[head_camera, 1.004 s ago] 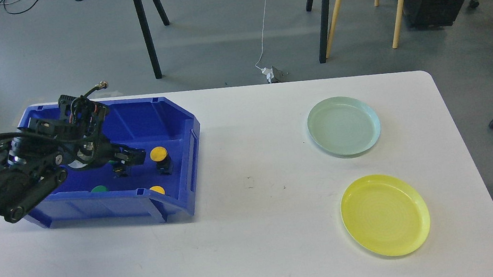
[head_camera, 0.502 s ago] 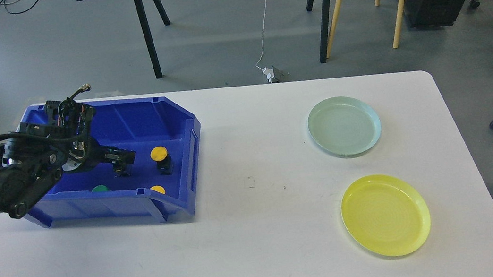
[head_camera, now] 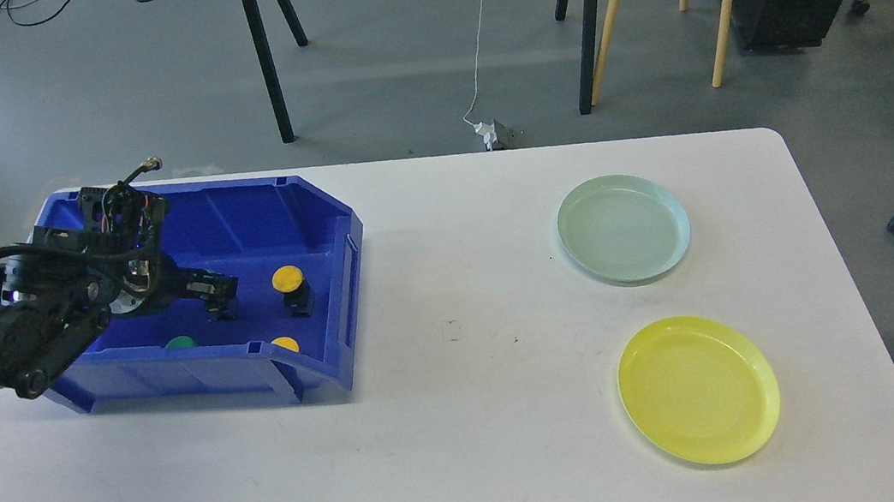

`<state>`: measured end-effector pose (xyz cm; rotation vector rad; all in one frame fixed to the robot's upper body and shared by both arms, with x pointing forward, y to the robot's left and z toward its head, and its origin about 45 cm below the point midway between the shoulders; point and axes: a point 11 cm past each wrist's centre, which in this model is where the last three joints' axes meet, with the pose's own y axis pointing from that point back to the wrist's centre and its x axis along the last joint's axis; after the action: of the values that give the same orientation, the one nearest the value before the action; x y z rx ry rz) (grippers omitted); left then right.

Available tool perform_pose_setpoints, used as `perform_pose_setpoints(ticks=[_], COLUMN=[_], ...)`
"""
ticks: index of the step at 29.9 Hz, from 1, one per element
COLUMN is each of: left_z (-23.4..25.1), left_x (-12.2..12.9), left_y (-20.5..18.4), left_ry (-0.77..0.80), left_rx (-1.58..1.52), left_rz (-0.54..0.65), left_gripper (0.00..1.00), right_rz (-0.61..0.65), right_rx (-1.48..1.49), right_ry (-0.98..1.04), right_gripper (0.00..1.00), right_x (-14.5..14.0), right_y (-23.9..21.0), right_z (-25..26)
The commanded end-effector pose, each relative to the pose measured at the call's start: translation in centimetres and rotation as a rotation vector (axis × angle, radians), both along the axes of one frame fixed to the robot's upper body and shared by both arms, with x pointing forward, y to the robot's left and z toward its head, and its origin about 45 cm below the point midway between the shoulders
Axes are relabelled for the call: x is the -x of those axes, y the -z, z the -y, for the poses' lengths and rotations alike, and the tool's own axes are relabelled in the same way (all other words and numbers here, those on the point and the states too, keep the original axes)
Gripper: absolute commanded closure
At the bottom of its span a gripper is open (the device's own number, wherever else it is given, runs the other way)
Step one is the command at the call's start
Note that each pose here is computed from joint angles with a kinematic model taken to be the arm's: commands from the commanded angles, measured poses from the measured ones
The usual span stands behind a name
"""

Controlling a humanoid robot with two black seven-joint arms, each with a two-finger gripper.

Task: Pass button and place on color plate
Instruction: 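Lower the left gripper and grasp the green-topped button in the bin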

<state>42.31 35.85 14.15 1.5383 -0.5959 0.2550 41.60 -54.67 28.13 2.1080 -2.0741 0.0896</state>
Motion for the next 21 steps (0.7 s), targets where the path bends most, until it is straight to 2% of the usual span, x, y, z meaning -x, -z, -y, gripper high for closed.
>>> perform_pose_setpoints(ticks=[1,3,8,16,21], left_z=[-0.3,-0.5,-0.3,0.0,-1.8], left_x=[-0.1,-0.1,0.0,-0.2,0.0], left_y=[-0.1,-0.1,0.0,-0.8,-4.5], left_ry=[-0.007,-0.009,-0.006,-0.003,0.0], left_rx=[-0.008,-0.011,-0.008,0.022,0.054], left_rz=[0.002,0.003,0.0,0.016,0.065], left_gripper=[0.62,0.7,0.74,0.75,0.75], right_rz=[-0.001,-0.001,-0.001,0.002,0.001], right_rx=[0.0,-0.001,-0.001,0.002,0.001], right_ry=[0.0,-0.001,-0.001,0.003,0.001], right_gripper=[0.01,0.01,0.01,0.01,0.01], right_x=[0.0,0.0,0.0,0.1,0.0], right_y=[0.0,0.1,0.1,-0.1,-0.1], right_z=[0.0,-0.1,-0.1,0.2,0.0])
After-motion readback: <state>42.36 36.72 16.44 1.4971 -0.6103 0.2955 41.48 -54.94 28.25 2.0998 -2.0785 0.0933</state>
